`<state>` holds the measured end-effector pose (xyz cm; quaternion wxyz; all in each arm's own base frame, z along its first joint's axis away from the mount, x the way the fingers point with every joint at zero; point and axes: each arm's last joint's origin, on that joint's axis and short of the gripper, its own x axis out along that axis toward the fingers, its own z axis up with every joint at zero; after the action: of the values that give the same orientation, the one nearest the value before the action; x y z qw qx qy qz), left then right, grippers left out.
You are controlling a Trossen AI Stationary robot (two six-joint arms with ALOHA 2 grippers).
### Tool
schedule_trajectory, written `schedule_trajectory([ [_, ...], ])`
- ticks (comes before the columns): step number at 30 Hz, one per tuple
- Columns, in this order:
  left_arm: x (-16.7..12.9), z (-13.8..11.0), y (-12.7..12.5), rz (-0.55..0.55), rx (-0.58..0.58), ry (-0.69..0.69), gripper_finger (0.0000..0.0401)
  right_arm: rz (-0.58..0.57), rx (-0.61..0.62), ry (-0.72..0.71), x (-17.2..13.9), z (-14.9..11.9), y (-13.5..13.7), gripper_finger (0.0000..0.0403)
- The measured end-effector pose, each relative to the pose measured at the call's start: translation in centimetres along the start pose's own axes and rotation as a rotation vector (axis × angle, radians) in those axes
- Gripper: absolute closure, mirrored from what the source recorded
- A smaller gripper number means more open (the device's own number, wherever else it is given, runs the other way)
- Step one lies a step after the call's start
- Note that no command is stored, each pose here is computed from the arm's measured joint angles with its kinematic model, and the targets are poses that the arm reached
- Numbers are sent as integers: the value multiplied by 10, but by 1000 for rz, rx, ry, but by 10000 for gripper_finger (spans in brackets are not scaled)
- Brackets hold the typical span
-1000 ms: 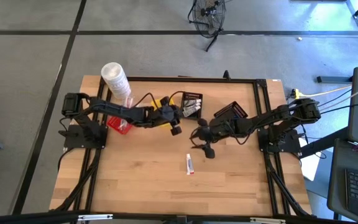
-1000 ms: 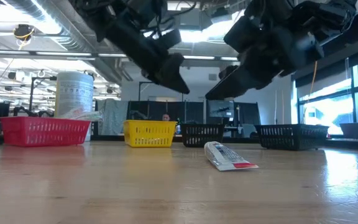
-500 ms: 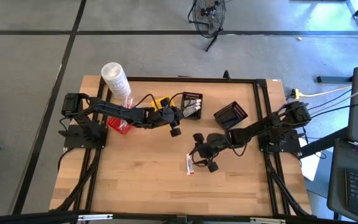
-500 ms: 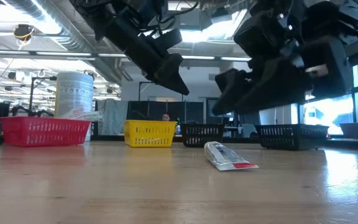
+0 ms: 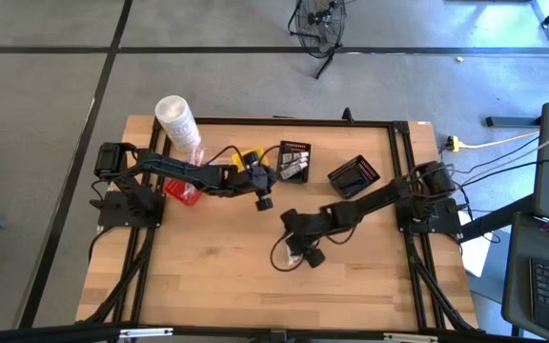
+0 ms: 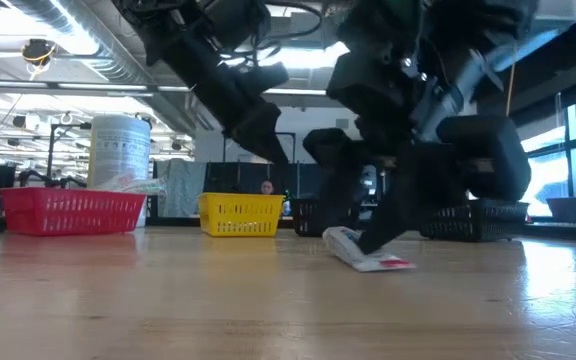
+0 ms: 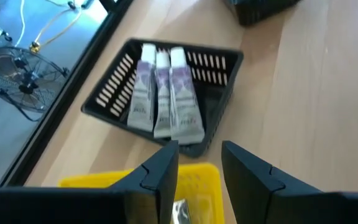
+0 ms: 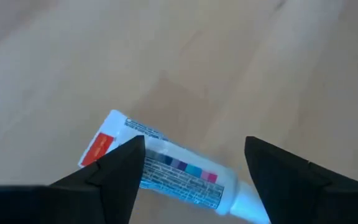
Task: Pick & Place Travel size toiletries
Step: Put the toothpaste into the left black bin
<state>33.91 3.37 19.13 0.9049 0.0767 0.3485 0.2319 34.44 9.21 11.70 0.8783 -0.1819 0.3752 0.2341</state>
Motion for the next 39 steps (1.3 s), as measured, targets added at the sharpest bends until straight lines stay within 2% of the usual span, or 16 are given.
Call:
schedule_trajectory([
  [4, 0, -4, -1, -2, 23, 41, 283, 8, -25, 143, -9, 13, -4, 135],
  [9, -1, -7, -1, 1, 36, 68, 284, 36, -51, 239, -18, 25, -8, 155],
  [11, -1, -8, -1, 1, 34, 80, 285, 46, -20, 272, -21, 29, -9, 162],
  [13, -1, -10, -1, 2, 20, 96, 285, 38, 84, 294, -23, 31, -10, 168],
  [18, -2, -16, -1, 8, -47, 152, 287, -40, 540, 304, -23, 28, -10, 176],
  [20, -2, -18, -1, 13, -82, 172, 290, -109, 705, 315, -22, 25, -9, 179],
  [24, -3, -20, -1, 19, -122, 193, 295, -176, 860, 278, -20, 25, -5, 183],
  [30, -5, -24, -4, 25, -184, 232, 303, -227, 910, 202, -16, 34, 4, 192],
  [35, -10, -28, -9, 33, -252, 264, 311, -301, 882, 236, 0, 25, 12, 200],
  [39, -21, -24, -19, 1, -245, 241, 313, -343, 860, 266, 11, 17, 12, 211],
])
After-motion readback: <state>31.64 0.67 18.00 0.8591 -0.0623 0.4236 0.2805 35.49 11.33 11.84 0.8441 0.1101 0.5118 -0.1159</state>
